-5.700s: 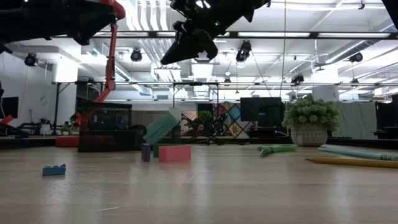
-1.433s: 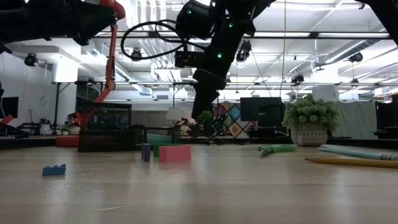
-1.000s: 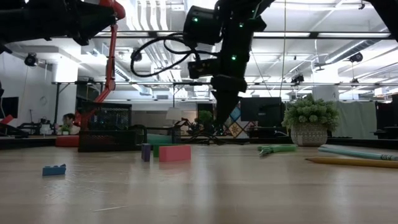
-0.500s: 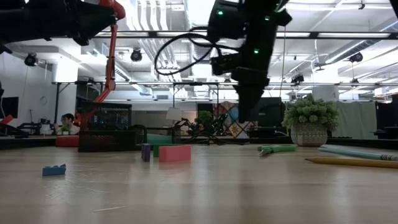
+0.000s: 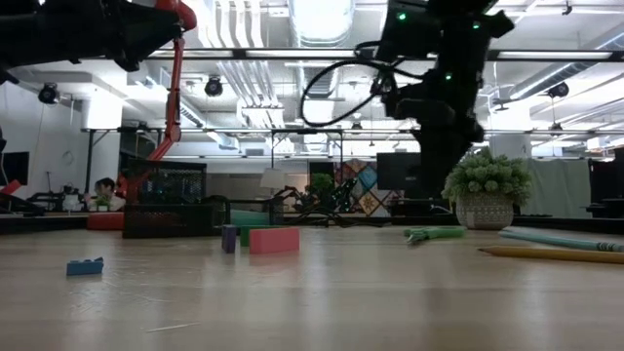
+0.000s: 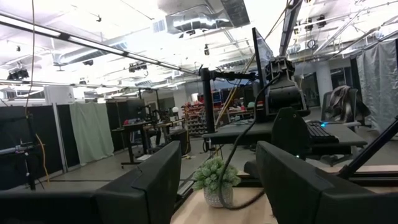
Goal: Pick and place office supplies into organizer
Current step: Put the blue pencil into the desk organizer
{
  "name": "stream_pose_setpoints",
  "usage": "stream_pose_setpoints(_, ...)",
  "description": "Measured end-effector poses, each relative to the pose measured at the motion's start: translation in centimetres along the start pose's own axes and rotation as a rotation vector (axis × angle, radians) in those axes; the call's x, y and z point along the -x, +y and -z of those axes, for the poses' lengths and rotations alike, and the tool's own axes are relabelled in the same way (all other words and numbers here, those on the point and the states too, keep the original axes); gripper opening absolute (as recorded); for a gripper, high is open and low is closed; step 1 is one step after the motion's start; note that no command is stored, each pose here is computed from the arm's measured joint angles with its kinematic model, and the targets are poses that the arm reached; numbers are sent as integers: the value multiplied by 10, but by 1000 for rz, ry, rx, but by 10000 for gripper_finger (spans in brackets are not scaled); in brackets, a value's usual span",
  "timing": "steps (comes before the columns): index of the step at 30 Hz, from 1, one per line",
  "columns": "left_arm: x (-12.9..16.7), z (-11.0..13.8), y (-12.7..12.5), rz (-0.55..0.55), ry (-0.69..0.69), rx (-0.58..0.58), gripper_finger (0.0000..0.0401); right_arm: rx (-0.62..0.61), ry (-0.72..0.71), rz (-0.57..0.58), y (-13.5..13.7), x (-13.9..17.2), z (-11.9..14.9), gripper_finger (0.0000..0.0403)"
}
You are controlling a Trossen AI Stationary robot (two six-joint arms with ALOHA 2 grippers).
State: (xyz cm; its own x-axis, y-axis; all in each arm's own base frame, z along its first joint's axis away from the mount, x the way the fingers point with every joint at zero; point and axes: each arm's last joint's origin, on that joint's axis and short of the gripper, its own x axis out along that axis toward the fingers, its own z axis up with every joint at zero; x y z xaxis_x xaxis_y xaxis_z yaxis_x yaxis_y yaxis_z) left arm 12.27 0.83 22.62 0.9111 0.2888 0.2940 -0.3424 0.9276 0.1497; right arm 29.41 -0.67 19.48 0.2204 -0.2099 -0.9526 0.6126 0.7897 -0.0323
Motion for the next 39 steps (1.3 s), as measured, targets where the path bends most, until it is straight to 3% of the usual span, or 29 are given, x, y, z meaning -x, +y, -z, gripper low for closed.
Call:
stream_pose_setpoints(8,0,0,0,0,0,0,196,-265,8,5,-15,4,23,79)
stream_pose_setpoints(14,0,0,0,-1,0,0,196,-399,79,74,-25,-1,38,76)
stream_pose_setpoints(31,0,0,0,-3,0,-1,196,-465,171,114,-16,-10,70,141)
stream_pose_setpoints(39,0,0,0,-3,0,-1,196,-498,170,139,-16,-14,79,146)
